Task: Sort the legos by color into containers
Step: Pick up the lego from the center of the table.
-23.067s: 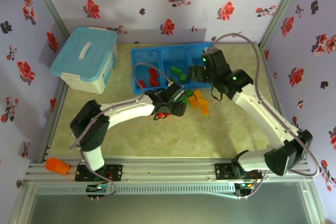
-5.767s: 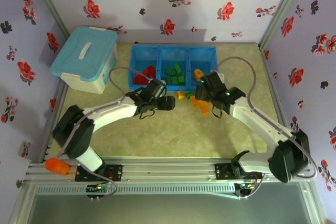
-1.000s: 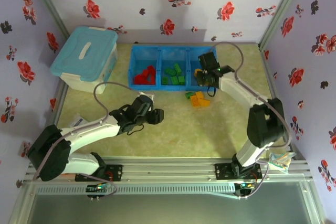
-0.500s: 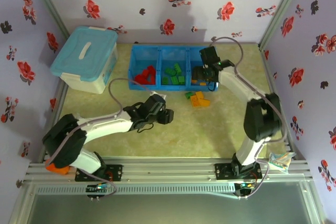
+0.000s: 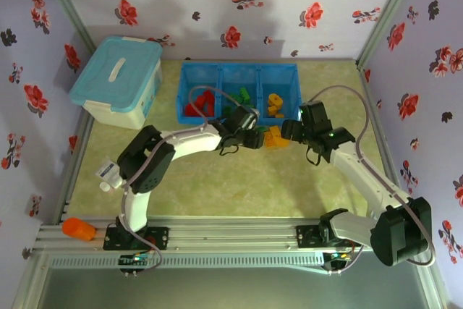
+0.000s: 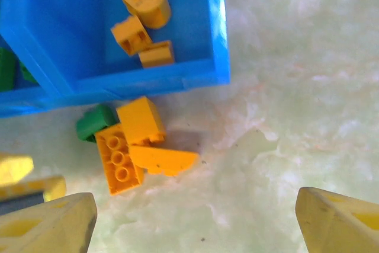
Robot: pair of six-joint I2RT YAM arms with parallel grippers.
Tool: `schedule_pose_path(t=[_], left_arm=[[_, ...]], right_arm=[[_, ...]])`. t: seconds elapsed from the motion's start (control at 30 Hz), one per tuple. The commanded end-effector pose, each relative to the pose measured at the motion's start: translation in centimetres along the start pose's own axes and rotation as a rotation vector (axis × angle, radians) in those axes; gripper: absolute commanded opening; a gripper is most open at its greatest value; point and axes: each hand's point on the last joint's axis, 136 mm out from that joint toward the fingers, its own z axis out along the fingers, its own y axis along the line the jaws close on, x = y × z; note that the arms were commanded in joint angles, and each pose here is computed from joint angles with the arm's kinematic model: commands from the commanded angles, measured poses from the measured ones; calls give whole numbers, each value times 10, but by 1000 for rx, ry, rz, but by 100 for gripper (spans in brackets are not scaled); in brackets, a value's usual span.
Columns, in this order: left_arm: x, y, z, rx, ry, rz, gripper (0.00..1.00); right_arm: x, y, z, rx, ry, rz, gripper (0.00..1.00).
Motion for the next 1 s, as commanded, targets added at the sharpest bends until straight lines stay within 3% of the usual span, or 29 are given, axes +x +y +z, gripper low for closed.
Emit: schedule_pose_path(t=[0.0, 0.4, 0.73, 0.97], left_arm=[[-6, 1, 11, -1, 47, 22, 60], [-36, 10, 46, -59, 118, 31, 66], [-8, 8, 50, -66, 168, 42, 67], [-8, 15, 55, -74, 165, 1, 64]], right_arm=[[8, 0, 8, -24, 4, 55, 87], [29, -9, 11, -18, 15, 70, 87], [43, -17, 10, -11, 16, 95, 87], [40, -17, 8, -14, 8, 102, 86]])
